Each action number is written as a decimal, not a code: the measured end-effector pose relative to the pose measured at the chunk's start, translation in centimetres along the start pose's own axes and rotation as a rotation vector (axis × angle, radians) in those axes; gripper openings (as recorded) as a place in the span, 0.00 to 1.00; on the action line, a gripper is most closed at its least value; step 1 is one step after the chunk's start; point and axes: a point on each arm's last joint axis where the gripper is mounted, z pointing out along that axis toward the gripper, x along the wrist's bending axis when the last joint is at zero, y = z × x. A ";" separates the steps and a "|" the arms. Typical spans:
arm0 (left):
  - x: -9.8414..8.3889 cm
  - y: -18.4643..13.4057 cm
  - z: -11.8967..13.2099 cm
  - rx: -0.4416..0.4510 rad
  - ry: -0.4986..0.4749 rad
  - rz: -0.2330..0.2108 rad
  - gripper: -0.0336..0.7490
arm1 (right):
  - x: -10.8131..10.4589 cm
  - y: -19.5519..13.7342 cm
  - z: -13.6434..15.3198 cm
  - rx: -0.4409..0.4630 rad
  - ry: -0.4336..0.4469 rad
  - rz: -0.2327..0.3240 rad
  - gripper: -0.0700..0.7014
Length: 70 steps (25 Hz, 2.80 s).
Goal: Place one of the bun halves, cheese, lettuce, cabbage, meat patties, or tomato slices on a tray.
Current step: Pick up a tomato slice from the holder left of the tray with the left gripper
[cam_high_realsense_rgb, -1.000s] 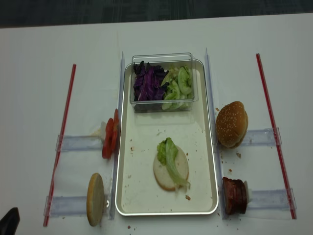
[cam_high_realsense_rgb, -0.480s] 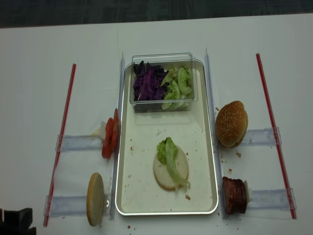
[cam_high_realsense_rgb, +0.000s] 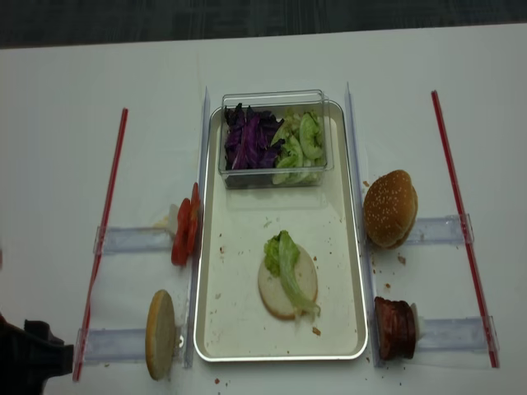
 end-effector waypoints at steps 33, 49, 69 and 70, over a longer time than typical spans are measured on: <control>-1.8 19.6 8.8 0.220 -0.025 0.002 0.57 | 0.0 0.0 0.0 0.000 0.000 0.004 0.65; -2.4 21.8 10.5 0.228 -0.054 -0.013 0.57 | 0.0 0.0 0.0 0.000 0.000 0.004 0.65; -15.7 20.5 12.8 0.210 -0.096 0.142 0.57 | 0.0 0.0 0.0 0.000 -0.002 0.003 0.65; -15.8 20.4 12.9 0.213 -0.094 0.134 0.56 | 0.0 0.0 0.0 0.000 -0.002 0.003 0.65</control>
